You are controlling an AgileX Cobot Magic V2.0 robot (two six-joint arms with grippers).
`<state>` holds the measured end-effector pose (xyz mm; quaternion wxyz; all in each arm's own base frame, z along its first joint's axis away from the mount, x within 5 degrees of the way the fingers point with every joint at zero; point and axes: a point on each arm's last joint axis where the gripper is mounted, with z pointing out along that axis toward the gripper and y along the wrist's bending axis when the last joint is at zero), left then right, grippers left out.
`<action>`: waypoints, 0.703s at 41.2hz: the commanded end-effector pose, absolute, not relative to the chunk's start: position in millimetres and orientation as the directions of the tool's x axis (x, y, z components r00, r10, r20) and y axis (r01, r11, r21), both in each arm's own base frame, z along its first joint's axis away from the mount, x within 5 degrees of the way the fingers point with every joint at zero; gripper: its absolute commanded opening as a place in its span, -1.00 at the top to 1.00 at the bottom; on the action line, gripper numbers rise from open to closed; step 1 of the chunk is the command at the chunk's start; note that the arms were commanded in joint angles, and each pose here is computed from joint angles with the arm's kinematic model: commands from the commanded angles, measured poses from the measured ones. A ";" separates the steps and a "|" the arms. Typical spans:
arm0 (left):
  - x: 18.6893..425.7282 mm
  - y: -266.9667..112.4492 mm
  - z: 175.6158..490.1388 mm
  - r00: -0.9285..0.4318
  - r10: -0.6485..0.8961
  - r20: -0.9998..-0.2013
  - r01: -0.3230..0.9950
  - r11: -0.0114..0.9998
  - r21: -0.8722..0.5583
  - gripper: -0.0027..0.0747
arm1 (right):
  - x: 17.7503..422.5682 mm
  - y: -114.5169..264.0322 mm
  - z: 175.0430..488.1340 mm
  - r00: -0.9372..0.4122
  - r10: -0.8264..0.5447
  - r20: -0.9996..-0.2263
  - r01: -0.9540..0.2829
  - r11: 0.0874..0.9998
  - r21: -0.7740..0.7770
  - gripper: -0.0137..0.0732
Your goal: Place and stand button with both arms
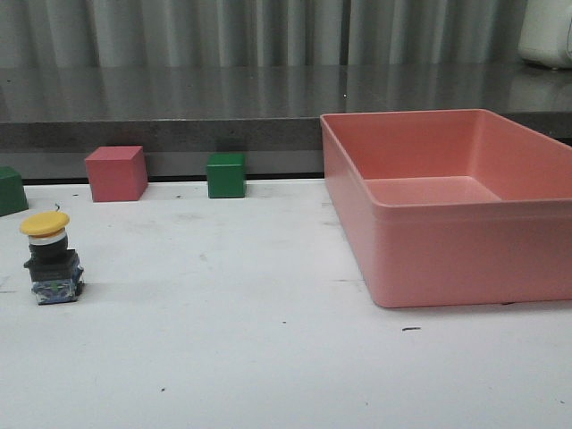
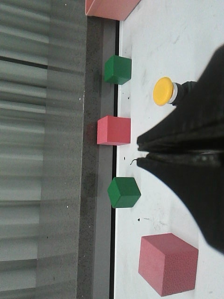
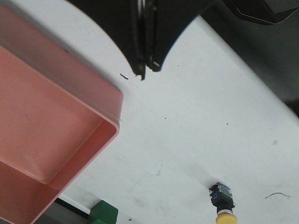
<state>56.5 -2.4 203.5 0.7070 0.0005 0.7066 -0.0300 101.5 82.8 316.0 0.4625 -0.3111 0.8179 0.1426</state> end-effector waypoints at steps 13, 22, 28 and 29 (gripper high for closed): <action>55.0 -2.7 206.6 0.087 -0.067 -0.994 0.055 0.997 -0.062 0.98 | 91.7 57.4 330.5 -0.226 -0.211 -0.951 -0.539 0.840 -0.058 0.84; 55.0 -2.7 206.6 0.087 -0.067 -0.994 0.055 0.997 -0.062 0.98 | 65.1 21.5 280.0 -0.003 -0.044 -0.999 -0.318 0.947 -0.041 0.84; 55.2 -2.7 206.4 0.084 -0.067 -0.994 0.054 0.997 -0.062 0.98 | 55.6 12.2 242.9 0.103 -0.017 -0.995 -0.212 0.976 -0.039 0.84; 55.2 -2.7 206.4 0.084 -0.067 -0.994 0.054 0.997 -0.062 0.98 | 55.4 11.3 237.1 0.110 -0.017 -0.994 -0.196 0.980 -0.039 0.84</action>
